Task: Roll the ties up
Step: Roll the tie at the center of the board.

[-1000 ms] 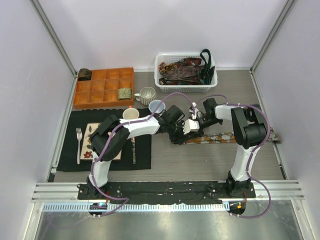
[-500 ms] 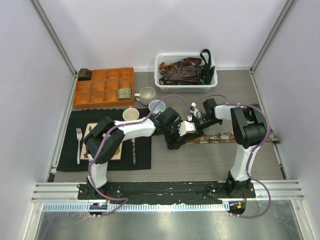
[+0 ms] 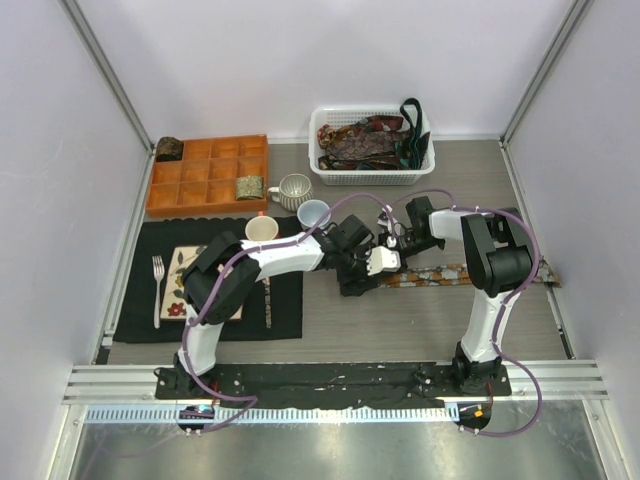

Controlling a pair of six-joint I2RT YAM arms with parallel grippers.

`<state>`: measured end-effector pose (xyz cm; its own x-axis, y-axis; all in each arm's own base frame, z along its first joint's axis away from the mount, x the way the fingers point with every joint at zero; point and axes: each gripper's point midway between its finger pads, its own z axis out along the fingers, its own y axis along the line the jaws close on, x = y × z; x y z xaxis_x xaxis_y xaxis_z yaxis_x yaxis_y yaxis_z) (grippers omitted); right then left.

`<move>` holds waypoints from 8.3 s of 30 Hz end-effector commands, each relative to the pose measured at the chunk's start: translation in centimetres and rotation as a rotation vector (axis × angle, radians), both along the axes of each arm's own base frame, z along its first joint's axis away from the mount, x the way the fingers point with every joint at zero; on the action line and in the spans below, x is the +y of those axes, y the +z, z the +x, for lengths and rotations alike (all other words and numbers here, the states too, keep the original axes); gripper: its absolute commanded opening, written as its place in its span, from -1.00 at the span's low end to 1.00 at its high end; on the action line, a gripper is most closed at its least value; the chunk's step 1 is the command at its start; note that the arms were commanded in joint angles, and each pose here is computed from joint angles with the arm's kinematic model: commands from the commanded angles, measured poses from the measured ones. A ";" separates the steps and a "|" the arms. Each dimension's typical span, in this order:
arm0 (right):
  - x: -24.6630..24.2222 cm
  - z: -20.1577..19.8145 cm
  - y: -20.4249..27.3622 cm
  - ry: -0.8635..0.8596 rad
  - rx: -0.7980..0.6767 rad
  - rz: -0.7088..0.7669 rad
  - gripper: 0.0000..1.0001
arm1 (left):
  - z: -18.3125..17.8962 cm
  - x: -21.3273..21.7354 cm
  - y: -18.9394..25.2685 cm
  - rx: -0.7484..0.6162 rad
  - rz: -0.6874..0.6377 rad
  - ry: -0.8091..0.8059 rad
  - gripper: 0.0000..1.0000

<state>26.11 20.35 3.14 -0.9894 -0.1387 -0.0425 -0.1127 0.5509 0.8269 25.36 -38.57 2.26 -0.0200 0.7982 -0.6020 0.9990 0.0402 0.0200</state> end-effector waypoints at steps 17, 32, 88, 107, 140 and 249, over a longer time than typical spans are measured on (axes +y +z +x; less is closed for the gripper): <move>1.6 -0.2 0.7 0.011 -0.032 0.023 -0.99 | -4.2 5.8 -2.4 0.109 0.171 -0.044 -0.31; 0.3 -1.2 -1.6 0.062 -0.043 -0.055 -0.99 | -1.7 5.4 0.6 0.071 0.003 0.062 0.35; -1.1 -0.7 -3.3 0.049 -0.101 -0.144 -0.97 | -2.0 0.7 -2.3 0.071 -0.153 0.069 -0.34; 0.3 -2.1 3.2 0.105 -0.026 0.085 0.01 | -2.5 2.6 -4.0 0.056 -0.022 0.083 -0.40; -2.9 -2.2 -3.0 0.076 0.049 -0.073 -0.98 | -1.2 -0.3 3.9 0.023 -0.363 0.116 0.50; 1.4 -0.9 3.0 0.134 -0.017 -0.033 -0.10 | -1.3 2.4 -1.3 0.009 -0.123 0.067 -0.56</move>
<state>24.79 20.85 5.55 -0.9666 -0.2557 -0.0147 -0.1551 0.5389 0.8280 24.36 -37.34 2.44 -0.0471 0.6596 -0.7501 0.9943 0.1028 0.0280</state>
